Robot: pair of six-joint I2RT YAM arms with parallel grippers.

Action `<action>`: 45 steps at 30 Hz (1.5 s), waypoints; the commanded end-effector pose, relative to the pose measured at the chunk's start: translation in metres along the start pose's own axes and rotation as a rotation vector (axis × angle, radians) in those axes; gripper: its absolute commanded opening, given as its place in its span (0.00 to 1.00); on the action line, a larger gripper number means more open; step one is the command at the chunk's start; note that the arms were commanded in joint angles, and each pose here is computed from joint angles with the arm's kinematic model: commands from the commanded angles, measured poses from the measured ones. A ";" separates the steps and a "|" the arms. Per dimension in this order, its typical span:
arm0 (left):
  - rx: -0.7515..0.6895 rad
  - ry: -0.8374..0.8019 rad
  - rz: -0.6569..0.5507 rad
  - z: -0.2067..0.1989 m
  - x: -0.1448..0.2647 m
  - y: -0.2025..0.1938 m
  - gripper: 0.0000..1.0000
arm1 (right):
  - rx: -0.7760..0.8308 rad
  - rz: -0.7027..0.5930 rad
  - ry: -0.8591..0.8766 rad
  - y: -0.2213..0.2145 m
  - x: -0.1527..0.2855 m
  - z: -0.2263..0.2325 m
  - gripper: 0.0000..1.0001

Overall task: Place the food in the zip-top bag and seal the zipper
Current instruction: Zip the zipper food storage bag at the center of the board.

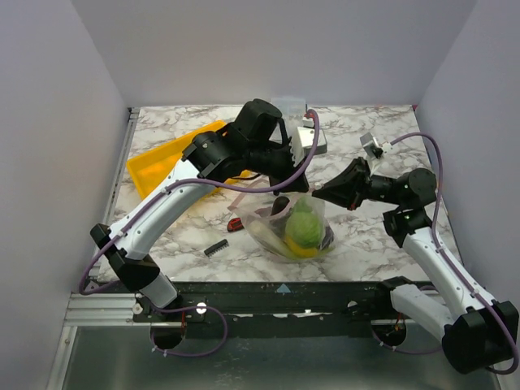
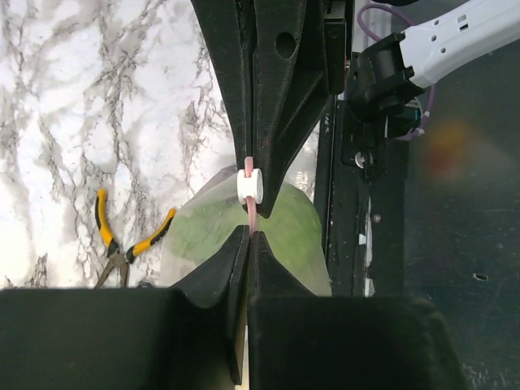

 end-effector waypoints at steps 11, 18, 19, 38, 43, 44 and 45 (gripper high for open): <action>0.036 -0.054 -0.064 -0.006 0.011 0.007 0.00 | 0.043 0.067 0.013 -0.002 0.002 0.006 0.33; 0.042 -0.047 -0.075 -0.006 0.013 0.010 0.00 | 0.035 0.071 0.011 -0.006 0.003 0.004 0.41; 0.044 -0.052 -0.076 -0.006 0.013 0.010 0.00 | 0.032 0.067 0.006 -0.004 0.002 0.003 0.27; 0.138 -0.056 -0.086 0.008 -0.005 0.028 0.52 | 0.056 0.016 -0.029 0.000 0.003 0.004 0.00; 0.152 -0.061 -0.079 0.011 -0.010 0.027 0.50 | 0.059 0.005 -0.042 0.002 0.004 0.005 0.00; 0.155 -0.062 -0.076 0.011 -0.010 0.027 0.50 | 0.060 0.006 -0.042 0.003 0.004 0.006 0.00; 0.153 -0.063 -0.075 0.011 -0.011 0.027 0.50 | 0.059 0.006 -0.043 0.003 0.003 0.005 0.00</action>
Point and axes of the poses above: each gripper's point midway between its finger pads, its own x axis back along the fingers, its own z axis along the line the jaws close on, y = z × x, the point moved 3 cm from there along x, back along the fingers, and after that the axes turned 6 degrees about -x, right-handed, at the moved point
